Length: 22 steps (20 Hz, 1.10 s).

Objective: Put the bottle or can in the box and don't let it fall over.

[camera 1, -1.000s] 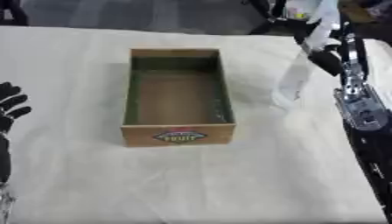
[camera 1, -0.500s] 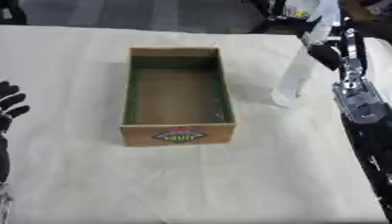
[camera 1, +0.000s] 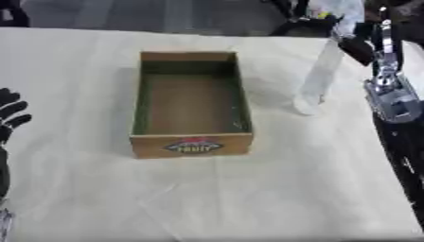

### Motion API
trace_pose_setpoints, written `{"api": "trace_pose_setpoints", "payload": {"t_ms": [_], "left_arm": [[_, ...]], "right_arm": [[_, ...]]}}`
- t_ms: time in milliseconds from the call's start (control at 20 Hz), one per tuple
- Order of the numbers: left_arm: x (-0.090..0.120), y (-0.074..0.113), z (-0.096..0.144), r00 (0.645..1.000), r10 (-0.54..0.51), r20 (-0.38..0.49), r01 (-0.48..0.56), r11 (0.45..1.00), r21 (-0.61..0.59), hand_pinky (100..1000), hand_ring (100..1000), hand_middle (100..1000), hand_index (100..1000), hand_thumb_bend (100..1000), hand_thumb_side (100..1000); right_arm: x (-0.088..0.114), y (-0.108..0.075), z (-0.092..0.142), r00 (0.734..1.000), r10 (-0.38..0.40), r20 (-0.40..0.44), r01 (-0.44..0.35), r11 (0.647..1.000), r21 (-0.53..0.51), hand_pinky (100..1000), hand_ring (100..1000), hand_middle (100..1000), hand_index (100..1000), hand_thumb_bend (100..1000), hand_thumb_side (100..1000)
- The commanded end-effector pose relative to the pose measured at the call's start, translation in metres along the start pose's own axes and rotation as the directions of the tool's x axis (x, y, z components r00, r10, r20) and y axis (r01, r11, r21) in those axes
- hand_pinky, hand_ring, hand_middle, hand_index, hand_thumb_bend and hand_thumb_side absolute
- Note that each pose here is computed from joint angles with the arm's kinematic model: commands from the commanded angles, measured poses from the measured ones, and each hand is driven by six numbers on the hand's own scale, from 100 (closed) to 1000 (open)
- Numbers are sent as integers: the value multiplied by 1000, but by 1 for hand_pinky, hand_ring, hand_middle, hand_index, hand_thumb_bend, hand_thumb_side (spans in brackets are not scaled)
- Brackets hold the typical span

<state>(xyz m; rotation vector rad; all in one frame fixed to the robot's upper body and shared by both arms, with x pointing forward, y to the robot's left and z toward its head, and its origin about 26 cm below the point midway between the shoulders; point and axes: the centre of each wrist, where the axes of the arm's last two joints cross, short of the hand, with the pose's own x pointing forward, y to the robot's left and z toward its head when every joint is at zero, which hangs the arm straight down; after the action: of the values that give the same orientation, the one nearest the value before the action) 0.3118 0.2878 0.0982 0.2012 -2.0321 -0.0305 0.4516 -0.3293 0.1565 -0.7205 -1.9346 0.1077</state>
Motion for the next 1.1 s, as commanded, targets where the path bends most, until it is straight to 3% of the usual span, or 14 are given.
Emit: {"api": "trace_pose_setpoints", "payload": {"t_ms": [50,1100], "left_arm": [[8,-1,-4,999,1,34,-1,1000,-9,753,776,726,816,308,840],[7,-1,-4,1000,2,29,-1,1000,-6,753,774,724,816,314,838]], "right_arm": [[9,-15,-12,999,7,34,-6,1000,-23,681,808,889,1000,592,505],[19,-12,-15,997,-29,78,20,993,113,720,854,933,1000,623,555]]}}
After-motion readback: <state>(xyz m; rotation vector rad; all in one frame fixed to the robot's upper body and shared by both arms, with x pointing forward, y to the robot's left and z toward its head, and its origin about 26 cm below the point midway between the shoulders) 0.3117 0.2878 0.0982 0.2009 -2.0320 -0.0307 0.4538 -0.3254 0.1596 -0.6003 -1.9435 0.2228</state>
